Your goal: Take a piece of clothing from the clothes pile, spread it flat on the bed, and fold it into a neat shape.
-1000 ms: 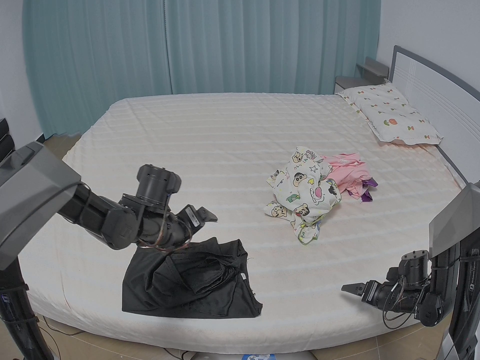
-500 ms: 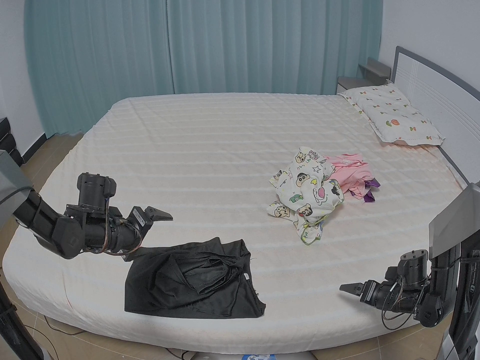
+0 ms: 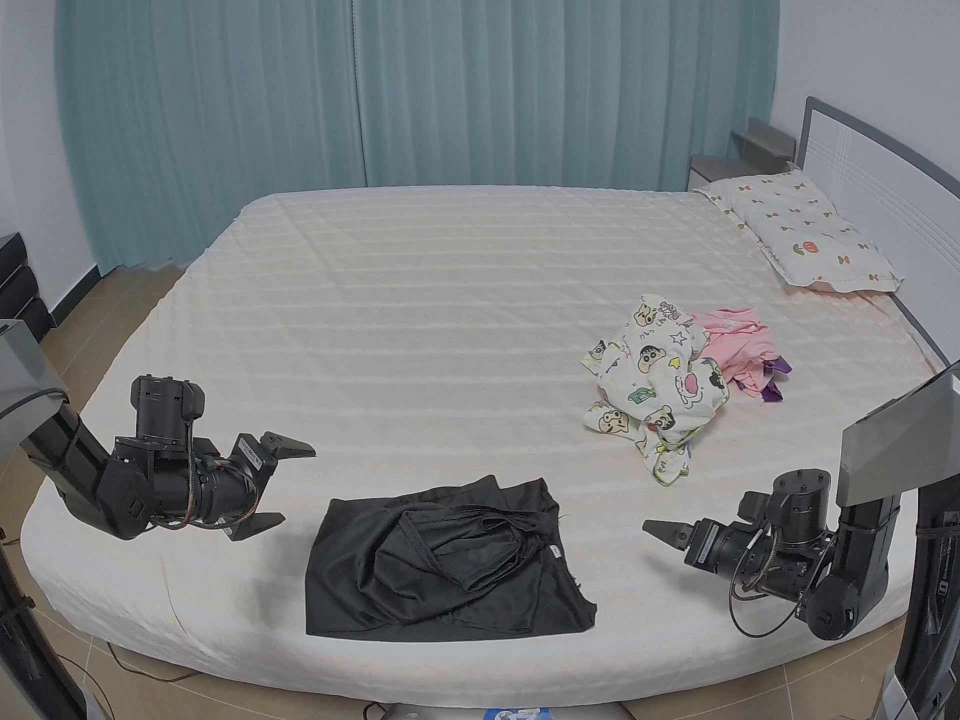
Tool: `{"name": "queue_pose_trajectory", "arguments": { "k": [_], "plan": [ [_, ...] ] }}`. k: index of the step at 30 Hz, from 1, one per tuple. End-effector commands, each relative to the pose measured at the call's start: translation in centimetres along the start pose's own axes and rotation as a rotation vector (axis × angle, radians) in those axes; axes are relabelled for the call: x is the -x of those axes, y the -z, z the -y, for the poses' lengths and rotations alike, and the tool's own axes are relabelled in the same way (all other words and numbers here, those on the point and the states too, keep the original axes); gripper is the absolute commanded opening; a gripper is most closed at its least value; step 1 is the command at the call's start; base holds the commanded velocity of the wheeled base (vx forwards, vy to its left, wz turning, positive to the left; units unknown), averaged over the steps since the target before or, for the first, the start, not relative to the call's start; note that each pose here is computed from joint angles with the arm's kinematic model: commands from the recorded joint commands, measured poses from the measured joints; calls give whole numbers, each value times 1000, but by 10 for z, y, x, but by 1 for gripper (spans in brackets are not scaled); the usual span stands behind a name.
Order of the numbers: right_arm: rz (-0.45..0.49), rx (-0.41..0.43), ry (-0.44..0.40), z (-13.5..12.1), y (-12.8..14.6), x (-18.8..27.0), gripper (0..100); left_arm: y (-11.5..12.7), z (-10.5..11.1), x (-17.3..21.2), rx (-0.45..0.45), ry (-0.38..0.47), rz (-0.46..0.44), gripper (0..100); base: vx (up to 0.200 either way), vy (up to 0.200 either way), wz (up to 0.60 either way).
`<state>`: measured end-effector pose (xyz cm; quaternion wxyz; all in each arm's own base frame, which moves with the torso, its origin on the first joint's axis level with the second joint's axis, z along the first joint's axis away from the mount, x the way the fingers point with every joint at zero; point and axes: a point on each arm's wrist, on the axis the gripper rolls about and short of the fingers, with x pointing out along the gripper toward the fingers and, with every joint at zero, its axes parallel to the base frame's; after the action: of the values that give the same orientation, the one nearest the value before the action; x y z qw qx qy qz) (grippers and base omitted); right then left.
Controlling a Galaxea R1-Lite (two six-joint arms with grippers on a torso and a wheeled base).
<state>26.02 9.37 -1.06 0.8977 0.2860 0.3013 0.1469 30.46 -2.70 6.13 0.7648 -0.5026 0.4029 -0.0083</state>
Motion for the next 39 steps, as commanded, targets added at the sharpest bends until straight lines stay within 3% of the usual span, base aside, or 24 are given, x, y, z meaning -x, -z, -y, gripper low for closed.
{"name": "queue_pose_trajectory", "arguments": {
  "k": [1,9,20,30,39],
  "plan": [
    [16,31,-67,-14,1,-13,100,1,-6,-1,17,-13,-22,100,0,200,0],
    [27,61,-151,-36,3,-26,100,2,-11,-4,33,-21,-42,100,0,200,0],
    [48,81,-199,-48,2,-39,100,2,-13,-6,33,-25,-50,100,0,0,0],
    [-46,124,-255,-62,35,-60,100,4,-17,-7,41,-42,-56,100,60,0,0],
    [-120,144,-286,-71,47,-71,100,4,-19,-9,40,-51,-52,100,0,0,0]
  ]
}}
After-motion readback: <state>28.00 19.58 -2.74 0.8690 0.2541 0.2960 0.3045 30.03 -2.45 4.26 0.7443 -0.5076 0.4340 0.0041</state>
